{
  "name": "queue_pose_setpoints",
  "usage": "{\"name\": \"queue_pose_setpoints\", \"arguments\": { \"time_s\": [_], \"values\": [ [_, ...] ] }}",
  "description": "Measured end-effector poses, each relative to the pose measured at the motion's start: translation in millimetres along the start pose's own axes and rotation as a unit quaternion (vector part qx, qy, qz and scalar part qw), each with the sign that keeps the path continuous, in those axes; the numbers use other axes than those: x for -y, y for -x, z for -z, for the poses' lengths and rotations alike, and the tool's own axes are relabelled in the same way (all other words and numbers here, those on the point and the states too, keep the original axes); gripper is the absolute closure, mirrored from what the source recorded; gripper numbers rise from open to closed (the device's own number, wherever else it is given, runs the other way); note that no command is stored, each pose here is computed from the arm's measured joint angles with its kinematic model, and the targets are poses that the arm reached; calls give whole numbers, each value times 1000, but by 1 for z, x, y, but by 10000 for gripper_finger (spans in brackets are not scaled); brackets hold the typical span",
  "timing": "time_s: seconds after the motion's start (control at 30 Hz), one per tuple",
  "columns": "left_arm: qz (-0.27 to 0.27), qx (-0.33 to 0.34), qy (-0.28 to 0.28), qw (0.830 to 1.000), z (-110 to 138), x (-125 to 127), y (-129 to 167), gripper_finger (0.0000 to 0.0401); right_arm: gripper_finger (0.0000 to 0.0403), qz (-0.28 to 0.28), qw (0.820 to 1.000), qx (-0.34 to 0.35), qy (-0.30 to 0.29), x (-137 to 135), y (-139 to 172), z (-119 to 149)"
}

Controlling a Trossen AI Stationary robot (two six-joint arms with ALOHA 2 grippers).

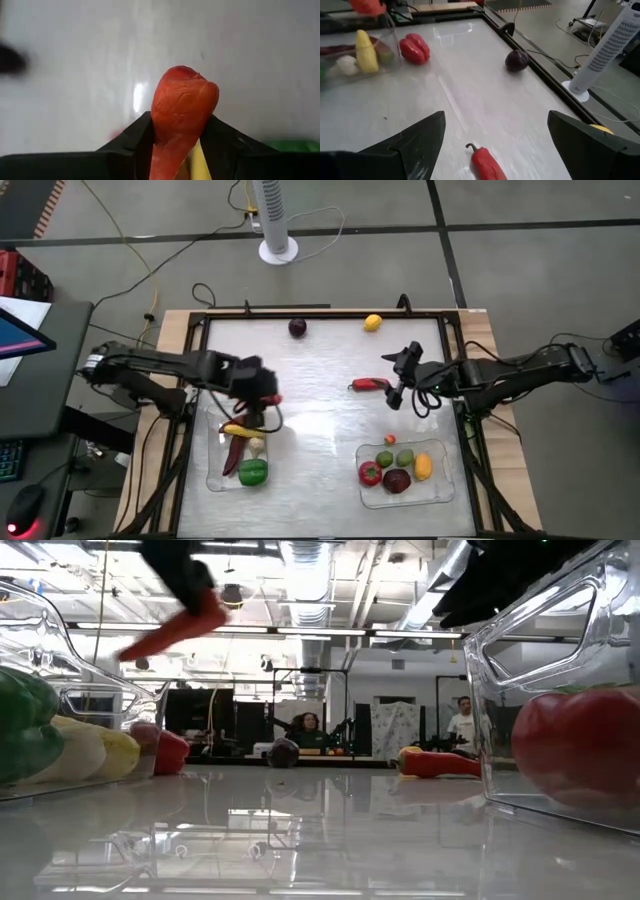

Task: Sort produce into baskets
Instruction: Put the carrot into the left transparent bin, then put the red bell pepper into the left transparent bin

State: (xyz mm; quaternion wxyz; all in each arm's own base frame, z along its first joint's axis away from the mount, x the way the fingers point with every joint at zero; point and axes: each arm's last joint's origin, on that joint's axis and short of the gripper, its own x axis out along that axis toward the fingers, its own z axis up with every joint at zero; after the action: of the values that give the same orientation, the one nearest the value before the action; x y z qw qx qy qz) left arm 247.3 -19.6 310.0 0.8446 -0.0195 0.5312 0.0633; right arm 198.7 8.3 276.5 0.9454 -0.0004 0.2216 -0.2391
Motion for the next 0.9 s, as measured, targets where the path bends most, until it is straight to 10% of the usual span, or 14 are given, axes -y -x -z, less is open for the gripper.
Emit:
{"name": "queue_pose_setpoints", "arguments": {
  "time_s": [0.23,0.53,0.9],
  "values": [
    [33,-3,63,997,45,24,-6,260,24,-7,1000,20,-20,2,7,-4],
    [2,19,85,996,49,23,-14,148,24,-11,999,32,-28,1,7,-7],
    [-107,-6,174,979,33,-43,-42,133,24,-13,999,32,-26,0,7,-6]
  ]
}}
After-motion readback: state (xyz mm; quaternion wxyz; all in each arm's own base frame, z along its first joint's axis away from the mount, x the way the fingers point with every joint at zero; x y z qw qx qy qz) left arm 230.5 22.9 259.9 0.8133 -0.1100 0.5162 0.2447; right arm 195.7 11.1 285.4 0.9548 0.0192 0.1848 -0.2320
